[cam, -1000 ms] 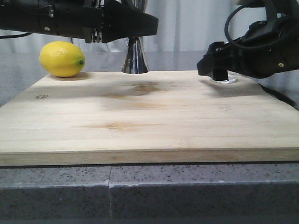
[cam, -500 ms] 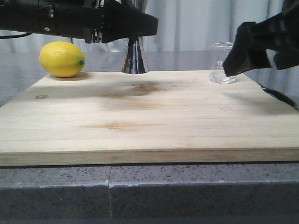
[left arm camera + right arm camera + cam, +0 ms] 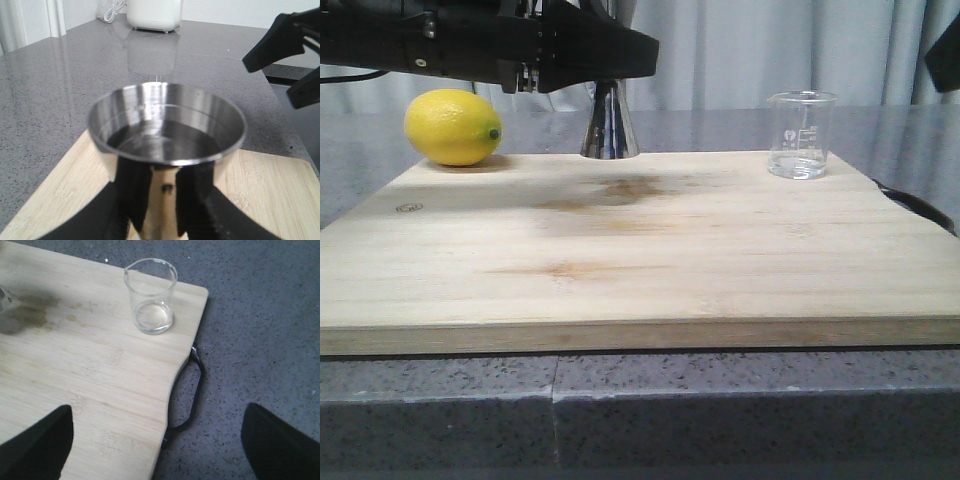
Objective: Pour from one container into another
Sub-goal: 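Lower the filled jigger onto the board with the left gripper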
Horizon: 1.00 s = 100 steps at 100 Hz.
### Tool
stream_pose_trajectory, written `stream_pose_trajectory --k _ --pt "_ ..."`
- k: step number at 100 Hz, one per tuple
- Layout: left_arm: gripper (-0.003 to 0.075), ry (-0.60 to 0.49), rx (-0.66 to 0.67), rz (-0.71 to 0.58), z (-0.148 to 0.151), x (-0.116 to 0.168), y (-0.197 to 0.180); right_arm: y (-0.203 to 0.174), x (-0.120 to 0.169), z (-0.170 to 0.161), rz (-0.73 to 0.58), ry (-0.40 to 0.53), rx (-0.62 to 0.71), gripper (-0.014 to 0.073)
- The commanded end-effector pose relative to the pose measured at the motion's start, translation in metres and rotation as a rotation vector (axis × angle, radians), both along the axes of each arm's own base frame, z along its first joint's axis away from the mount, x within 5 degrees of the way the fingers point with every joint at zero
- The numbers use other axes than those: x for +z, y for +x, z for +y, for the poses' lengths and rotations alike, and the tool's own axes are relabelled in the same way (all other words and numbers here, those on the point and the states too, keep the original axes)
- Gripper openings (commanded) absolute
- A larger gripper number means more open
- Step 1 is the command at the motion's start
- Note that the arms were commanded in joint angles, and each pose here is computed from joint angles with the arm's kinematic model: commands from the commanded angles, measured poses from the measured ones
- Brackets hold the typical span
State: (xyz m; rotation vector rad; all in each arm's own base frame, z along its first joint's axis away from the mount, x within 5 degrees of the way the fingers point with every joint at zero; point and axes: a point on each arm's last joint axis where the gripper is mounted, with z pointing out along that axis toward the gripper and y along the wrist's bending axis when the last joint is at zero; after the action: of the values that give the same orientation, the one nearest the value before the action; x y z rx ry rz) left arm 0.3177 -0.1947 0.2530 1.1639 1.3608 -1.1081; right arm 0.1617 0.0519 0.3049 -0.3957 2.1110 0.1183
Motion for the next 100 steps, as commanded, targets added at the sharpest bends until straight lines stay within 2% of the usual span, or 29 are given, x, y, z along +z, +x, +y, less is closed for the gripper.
stream_pose_trajectory --k 1,22,74,100 --pt "0.0187 -0.151 -0.039 -0.043 -0.002 0.035 -0.008 -0.007 0.021 -0.002 -0.110 0.030 0.003 0.0597" --pt "0.0187 -0.151 -0.039 -0.043 -0.002 0.035 -0.008 -0.020 0.029 -0.007 -0.152 0.039 0.002 0.0597" --pt "0.0187 -0.148 -0.054 -0.046 -0.003 0.035 -0.009 -0.020 0.030 -0.009 -0.165 0.013 0.003 0.0597" --pt "0.0187 -0.134 -0.060 -0.001 -0.005 0.018 -0.003 -0.019 0.033 -0.008 -0.199 0.024 0.007 0.0597"
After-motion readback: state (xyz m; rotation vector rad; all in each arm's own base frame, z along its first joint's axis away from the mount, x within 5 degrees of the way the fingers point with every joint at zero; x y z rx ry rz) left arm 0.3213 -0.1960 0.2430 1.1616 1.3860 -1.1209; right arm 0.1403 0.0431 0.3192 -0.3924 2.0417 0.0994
